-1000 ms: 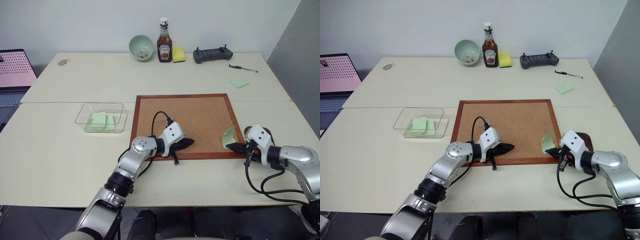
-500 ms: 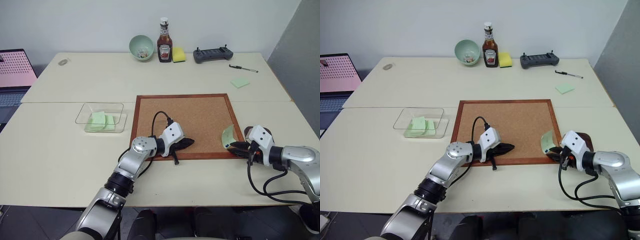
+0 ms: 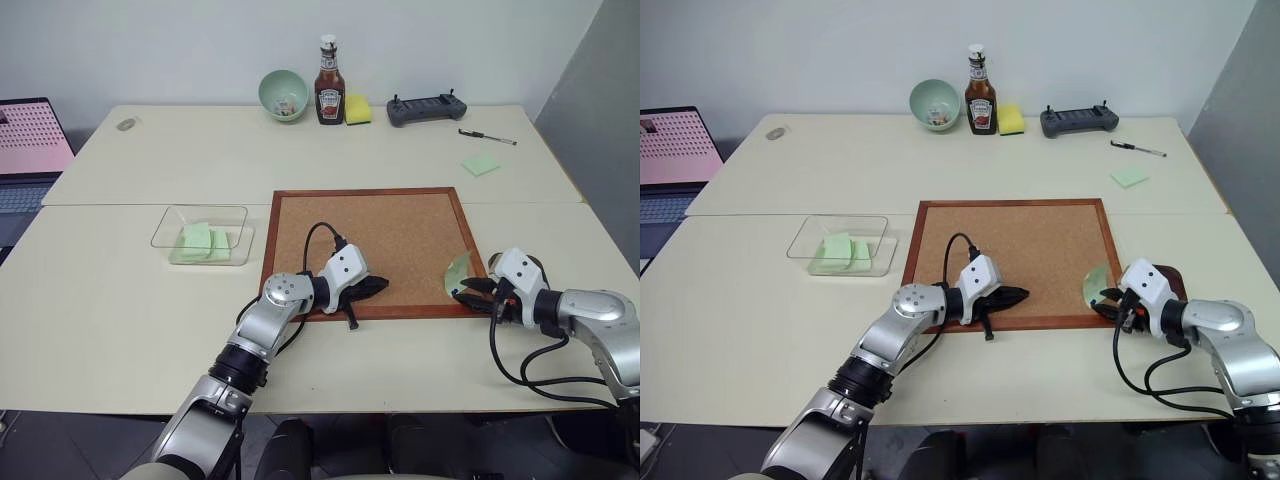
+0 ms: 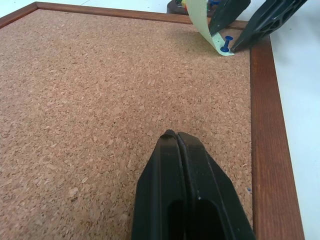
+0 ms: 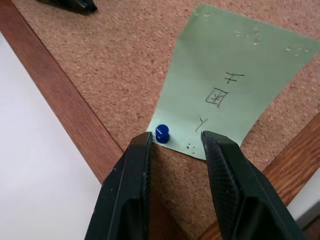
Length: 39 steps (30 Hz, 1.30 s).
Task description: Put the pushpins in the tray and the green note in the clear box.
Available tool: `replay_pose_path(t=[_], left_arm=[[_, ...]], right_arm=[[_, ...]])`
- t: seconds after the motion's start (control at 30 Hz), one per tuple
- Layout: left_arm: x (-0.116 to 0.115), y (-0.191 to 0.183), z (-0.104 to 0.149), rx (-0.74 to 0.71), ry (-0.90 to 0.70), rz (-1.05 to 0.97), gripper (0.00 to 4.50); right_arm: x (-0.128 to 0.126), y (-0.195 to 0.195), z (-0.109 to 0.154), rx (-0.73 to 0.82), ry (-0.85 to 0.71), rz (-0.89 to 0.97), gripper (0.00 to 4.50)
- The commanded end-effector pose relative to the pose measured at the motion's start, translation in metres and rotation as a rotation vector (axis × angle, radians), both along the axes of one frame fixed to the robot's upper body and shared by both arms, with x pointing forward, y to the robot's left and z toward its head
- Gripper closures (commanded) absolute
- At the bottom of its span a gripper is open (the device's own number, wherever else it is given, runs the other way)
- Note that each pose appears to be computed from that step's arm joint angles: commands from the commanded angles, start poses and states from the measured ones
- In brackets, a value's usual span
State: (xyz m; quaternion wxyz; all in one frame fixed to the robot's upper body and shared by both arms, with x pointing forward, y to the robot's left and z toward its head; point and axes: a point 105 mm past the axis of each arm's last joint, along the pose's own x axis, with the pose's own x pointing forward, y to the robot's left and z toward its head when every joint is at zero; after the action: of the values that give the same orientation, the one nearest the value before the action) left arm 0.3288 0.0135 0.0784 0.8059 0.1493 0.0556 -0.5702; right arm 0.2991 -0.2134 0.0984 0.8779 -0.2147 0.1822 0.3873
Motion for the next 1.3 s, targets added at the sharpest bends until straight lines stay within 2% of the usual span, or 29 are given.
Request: replay_pose_path(t=[0.03, 0.13, 0.23, 0.4, 0.67, 1.0, 1.2, 1.3], left_arm=[[-0.003, 0.001, -0.013, 0.030, 0.034, 0.004, 4.50], [-0.003, 0.001, -0.013, 0.029, 0.034, 0.004, 4.50], [-0.003, 0.001, -0.014, 0.029, 0.035, 0.004, 4.50], [-0.004, 0.002, -0.015, 0.030, 0.036, 0.006, 4.50], [-0.004, 0.004, -0.016, 0.032, 0.038, 0.013, 4.50], [-0.001, 0.001, -0.012, 0.000, 0.056, 0.028, 4.50], [0.000, 0.002, -0.010, -0.011, 0.051, 0.043, 4.50], [0.001, 0.003, -0.010, -0.012, 0.047, 0.047, 4.50]], right_arm=[[0.005, 0.001, 0.010, -0.004, -0.050, 0.009, 3.32], [0.004, 0.002, 0.011, 0.002, -0.051, 0.015, 4.03], [0.003, 0.004, 0.012, 0.006, -0.047, 0.023, 4.49], [0.001, 0.004, 0.013, 0.008, -0.045, 0.029, 4.49], [-0.004, 0.011, 0.032, 0.029, -0.084, 0.068, 4.49], [-0.008, 0.021, 0.040, -0.030, -0.126, 0.143, 4.49], [-0.007, 0.018, 0.044, -0.033, -0.136, 0.141, 4.49], [-0.003, 0.004, 0.048, -0.052, -0.153, 0.097, 4.49]])
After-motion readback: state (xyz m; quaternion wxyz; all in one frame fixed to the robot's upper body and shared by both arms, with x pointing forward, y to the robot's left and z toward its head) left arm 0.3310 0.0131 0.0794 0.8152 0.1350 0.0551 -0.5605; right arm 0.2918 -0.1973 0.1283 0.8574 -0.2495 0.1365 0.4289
